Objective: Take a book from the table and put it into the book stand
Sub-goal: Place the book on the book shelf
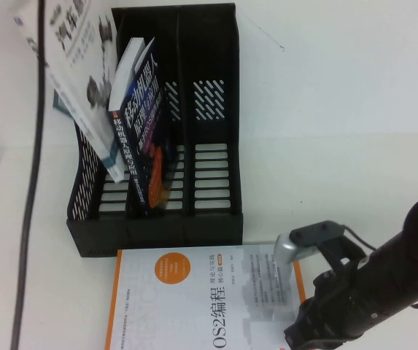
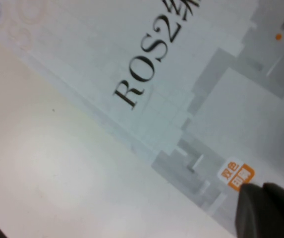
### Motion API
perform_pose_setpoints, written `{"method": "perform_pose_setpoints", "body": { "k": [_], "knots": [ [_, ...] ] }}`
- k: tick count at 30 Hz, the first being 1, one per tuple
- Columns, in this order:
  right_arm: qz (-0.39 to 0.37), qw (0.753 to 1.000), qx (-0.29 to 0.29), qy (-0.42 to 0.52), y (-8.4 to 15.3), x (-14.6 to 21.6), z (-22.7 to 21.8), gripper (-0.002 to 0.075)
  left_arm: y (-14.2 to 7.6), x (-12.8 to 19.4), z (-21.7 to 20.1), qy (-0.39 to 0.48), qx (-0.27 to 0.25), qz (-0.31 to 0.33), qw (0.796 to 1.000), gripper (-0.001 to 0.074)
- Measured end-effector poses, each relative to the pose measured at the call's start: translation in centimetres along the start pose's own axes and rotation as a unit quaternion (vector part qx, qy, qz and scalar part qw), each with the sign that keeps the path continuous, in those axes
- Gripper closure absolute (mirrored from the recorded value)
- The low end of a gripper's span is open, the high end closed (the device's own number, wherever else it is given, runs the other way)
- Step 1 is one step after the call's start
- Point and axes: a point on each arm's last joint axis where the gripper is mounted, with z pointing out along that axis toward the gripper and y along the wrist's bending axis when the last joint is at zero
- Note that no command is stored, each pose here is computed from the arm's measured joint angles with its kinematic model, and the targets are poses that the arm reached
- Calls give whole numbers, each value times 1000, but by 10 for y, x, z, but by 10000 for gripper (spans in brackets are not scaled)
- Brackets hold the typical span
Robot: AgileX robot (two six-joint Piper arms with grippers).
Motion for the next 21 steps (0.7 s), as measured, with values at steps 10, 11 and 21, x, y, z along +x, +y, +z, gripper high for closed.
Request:
{"method": "perform_pose_setpoints", "body": {
  "k": [10,11,21],
  "knots": [
    [-4,1000,11,-6,-5,-2,6,727,-17,-17,-49,-28,29,12,999,605],
    [-4,1000,11,-6,-5,-2,6,727,-18,-17,-52,-28,31,14,999,605],
    [-5,1000,11,-6,-5,-2,6,727,-12,-15,-56,-11,-6,50,999,605]
  ]
}}
